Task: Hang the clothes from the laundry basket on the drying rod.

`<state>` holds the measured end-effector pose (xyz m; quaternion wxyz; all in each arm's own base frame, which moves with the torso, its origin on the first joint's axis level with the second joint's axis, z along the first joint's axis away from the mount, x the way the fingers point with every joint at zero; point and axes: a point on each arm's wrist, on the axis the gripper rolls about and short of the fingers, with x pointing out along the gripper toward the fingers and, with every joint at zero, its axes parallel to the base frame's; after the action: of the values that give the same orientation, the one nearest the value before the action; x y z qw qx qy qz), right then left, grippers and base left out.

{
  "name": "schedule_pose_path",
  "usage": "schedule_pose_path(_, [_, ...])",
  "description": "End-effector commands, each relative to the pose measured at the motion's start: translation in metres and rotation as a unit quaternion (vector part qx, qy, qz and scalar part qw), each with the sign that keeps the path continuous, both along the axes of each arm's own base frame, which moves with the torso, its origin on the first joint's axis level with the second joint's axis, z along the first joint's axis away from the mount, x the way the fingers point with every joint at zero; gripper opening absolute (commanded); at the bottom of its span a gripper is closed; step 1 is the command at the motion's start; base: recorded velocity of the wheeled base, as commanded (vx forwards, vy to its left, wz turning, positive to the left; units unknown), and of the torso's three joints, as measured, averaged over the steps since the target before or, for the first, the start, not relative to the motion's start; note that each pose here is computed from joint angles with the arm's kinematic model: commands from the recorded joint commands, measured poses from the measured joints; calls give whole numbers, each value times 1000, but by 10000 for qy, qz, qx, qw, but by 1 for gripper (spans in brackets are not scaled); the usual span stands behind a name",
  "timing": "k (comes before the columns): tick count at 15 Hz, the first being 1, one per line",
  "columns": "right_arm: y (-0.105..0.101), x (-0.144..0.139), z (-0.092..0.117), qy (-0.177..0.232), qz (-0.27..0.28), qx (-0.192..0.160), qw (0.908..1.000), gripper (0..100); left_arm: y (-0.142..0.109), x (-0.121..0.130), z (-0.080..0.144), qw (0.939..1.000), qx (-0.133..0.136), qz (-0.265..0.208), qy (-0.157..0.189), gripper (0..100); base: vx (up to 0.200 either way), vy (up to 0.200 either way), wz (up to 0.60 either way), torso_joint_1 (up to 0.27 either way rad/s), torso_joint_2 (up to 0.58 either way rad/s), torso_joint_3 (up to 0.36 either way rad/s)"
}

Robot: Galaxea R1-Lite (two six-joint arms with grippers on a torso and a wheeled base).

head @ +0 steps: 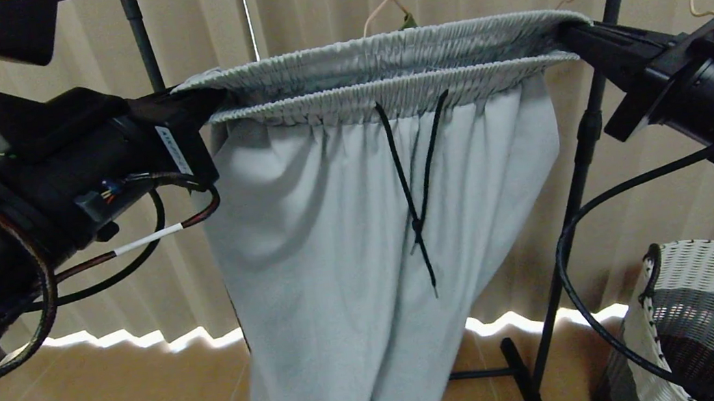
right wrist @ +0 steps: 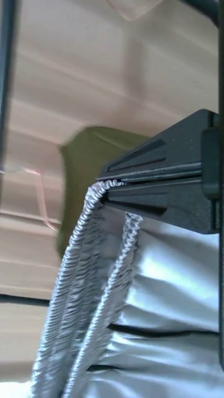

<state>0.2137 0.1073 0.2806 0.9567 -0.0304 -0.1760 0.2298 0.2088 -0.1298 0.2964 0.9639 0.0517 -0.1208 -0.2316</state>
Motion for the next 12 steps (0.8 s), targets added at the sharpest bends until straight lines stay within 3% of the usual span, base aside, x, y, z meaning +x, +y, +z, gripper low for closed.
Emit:
schedule_pose_path(1, [-6,3,-2,18,-120,-22,9999,0,-9,-2,1,9999,16,-168,-13,0,0,0,0,0,0,0])
schedule_pose_path(9, [-15,7,-9,146,-341,-75,9993,0,-4,-12,-13,9995,161,-215,142,0,0,0,0,0,0,0])
schedule_pose_path(12, [-13,11,-15,250,-365,-123,9989,0,-14,-11,-21,9987,241,-350,290,0,0,0,0,0,0,0])
